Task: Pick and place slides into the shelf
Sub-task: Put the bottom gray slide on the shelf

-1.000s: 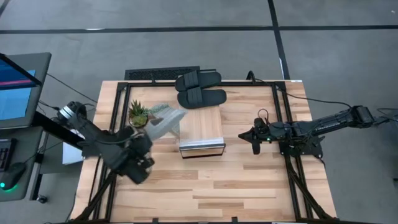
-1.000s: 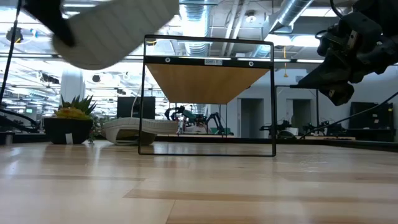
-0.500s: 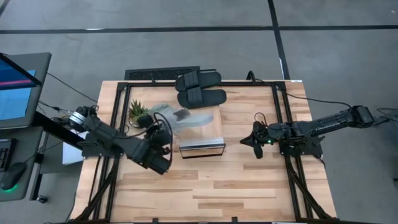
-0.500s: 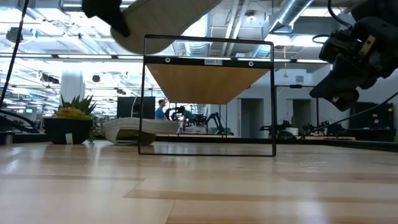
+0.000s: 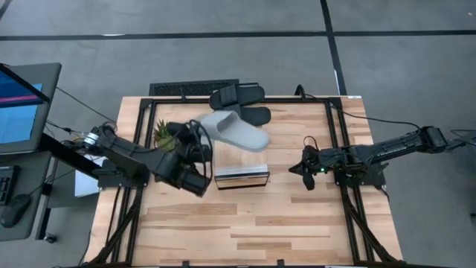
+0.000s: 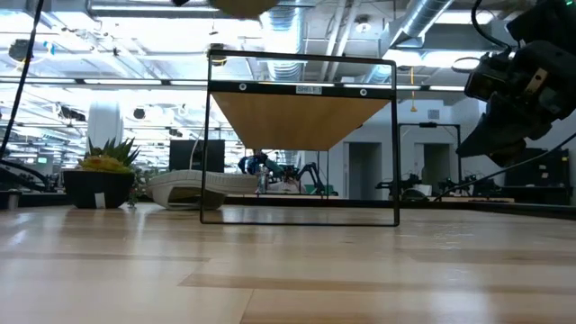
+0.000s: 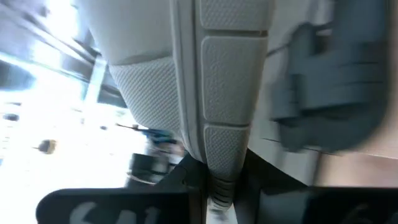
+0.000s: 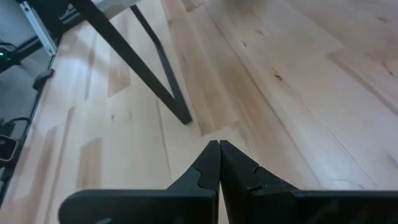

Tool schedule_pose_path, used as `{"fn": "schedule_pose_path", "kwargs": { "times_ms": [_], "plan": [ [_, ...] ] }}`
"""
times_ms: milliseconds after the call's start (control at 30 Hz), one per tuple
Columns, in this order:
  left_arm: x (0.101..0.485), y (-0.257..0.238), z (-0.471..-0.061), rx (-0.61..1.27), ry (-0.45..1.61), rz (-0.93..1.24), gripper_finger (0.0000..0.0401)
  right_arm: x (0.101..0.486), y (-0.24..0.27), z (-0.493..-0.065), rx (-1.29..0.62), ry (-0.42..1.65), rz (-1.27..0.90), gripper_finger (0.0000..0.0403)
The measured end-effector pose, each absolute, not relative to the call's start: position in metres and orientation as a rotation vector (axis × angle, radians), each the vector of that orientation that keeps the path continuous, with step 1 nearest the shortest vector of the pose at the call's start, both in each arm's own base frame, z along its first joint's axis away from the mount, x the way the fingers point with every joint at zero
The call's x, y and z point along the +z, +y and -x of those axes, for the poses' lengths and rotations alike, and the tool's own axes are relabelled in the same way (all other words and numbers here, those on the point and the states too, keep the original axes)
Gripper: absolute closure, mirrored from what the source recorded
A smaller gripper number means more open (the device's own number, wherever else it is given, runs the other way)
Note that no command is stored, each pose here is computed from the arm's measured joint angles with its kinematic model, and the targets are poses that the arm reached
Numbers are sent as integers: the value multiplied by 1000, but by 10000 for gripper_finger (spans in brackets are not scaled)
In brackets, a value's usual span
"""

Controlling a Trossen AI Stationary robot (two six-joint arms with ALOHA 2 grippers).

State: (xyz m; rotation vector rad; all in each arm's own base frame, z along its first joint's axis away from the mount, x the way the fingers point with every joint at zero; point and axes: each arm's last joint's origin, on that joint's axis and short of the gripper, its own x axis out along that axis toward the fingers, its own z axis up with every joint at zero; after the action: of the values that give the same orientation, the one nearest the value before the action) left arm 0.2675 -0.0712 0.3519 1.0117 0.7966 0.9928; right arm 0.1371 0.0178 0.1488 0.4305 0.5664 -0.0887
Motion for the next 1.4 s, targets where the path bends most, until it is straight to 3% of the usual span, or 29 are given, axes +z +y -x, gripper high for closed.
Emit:
{"fn": "schedule_pose_path", "kwargs": {
  "times_ms": [300,633,900,1167,1400],
  "plan": [
    [380,-40,-274,1118,856,-1102,375,147,16,-136,-134,573,-415,403],
    [373,-8,-294,1243,887,-1007,375,144,16,-134,-146,617,-409,403],
    [350,-13,-316,1199,952,-1086,375,141,16,-132,-156,644,-411,403],
    [349,-31,-315,1144,882,-990,376,137,15,-128,-168,703,-399,403],
    [325,-54,-300,1057,881,-855,376,132,15,-124,-172,769,-383,403]
  ]
}}
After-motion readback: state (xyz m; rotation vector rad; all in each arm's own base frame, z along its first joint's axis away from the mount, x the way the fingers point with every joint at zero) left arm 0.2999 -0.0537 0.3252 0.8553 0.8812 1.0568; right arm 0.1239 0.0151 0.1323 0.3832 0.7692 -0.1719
